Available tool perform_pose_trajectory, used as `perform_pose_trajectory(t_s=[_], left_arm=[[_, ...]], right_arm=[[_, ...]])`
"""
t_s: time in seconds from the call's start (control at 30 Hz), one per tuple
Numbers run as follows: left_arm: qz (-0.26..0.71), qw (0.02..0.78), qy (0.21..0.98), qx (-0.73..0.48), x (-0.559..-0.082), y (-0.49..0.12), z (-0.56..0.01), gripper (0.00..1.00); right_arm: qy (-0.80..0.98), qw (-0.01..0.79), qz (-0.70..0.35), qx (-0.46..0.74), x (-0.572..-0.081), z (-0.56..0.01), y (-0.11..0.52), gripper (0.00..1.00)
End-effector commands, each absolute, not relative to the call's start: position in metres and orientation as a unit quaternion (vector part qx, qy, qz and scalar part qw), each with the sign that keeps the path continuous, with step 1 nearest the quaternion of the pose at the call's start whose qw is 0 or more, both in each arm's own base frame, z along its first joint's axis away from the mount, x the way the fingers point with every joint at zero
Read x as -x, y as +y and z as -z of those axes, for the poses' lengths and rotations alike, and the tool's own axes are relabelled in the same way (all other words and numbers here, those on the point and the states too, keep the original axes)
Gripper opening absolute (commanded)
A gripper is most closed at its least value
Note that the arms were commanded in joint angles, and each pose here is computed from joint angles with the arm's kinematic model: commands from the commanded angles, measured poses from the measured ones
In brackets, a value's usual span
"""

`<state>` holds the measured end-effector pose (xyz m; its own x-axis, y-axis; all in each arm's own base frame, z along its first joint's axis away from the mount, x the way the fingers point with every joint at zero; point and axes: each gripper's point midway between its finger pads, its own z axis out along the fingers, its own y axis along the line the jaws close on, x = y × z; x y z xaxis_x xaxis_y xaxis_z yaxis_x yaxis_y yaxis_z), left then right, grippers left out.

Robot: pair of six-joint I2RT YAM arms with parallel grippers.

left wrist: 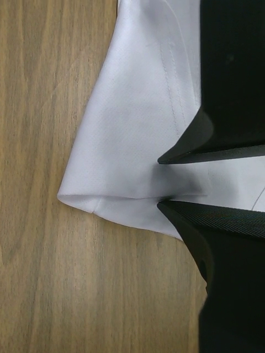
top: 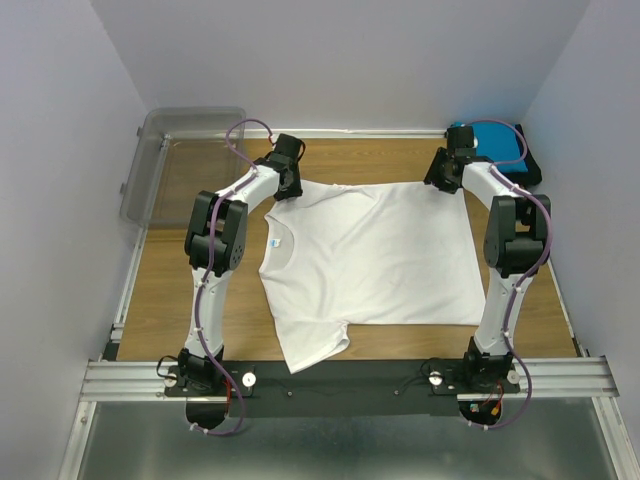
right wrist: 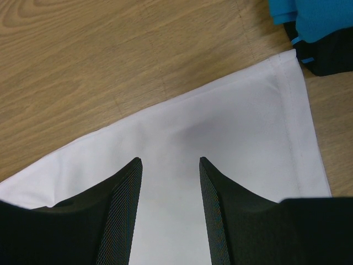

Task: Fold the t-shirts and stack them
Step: Fold the tshirt

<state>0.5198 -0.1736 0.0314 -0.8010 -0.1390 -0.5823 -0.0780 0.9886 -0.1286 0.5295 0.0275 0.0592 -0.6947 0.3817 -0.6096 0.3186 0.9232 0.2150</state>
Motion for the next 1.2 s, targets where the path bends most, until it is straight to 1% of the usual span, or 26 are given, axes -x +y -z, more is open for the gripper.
perform_pose_trajectory(t_s=[0.0,0.2,0.3,0.4,0.43,0.53,0.6,0.93,0.97,1.03,1.07,1.13,1.17], left_arm=[[0.064,0.309,0.947,0.051,-0.512,-0.178,-0.051,0.42],[0.064,0.302,0.950,0.048,-0.508,-0.180,-0.050,0.43],[0.061,0.303,0.950,0.047,-0.505,-0.179,-0.052,0.45],[0.056,0.309,0.948,0.045,-0.505,-0.179,-0.057,0.45],[0.051,0.310,0.948,0.046,-0.506,-0.177,-0.057,0.45],[0.044,0.312,0.948,0.047,-0.508,-0.175,-0.056,0.38],[0.042,0.309,0.949,0.046,-0.508,-0.176,-0.053,0.31],[0.033,0.295,0.954,0.047,-0.504,-0.173,-0.038,0.31],[0.034,0.296,0.954,0.047,-0.505,-0.173,-0.038,0.29],[0.038,0.298,0.953,0.046,-0.505,-0.174,-0.042,0.18],[0.039,0.301,0.952,0.046,-0.506,-0.174,-0.045,0.10],[0.040,0.309,0.949,0.047,-0.508,-0.174,-0.052,0.03],[0.041,0.314,0.947,0.047,-0.510,-0.174,-0.056,0.01]], right_arm=[[0.918,0.342,-0.051,-0.194,-0.537,-0.056,0.026,0.54],[0.917,0.343,-0.052,-0.196,-0.538,-0.056,0.024,0.54],[0.917,0.343,-0.052,-0.196,-0.539,-0.057,0.024,0.54],[0.917,0.343,-0.054,-0.197,-0.540,-0.056,0.023,0.54],[0.917,0.342,-0.055,-0.196,-0.539,-0.055,0.025,0.54],[0.917,0.341,-0.057,-0.198,-0.540,-0.055,0.025,0.54],[0.918,0.340,-0.058,-0.197,-0.541,-0.054,0.025,0.54],[0.918,0.340,-0.056,-0.199,-0.541,-0.051,0.024,0.54],[0.917,0.340,-0.055,-0.200,-0.541,-0.051,0.023,0.54],[0.918,0.340,-0.052,-0.199,-0.542,-0.051,0.021,0.54],[0.917,0.343,-0.047,-0.200,-0.544,-0.051,0.018,0.54],[0.916,0.346,-0.040,-0.201,-0.547,-0.050,0.013,0.54],[0.915,0.348,-0.037,-0.202,-0.549,-0.050,0.011,0.54]])
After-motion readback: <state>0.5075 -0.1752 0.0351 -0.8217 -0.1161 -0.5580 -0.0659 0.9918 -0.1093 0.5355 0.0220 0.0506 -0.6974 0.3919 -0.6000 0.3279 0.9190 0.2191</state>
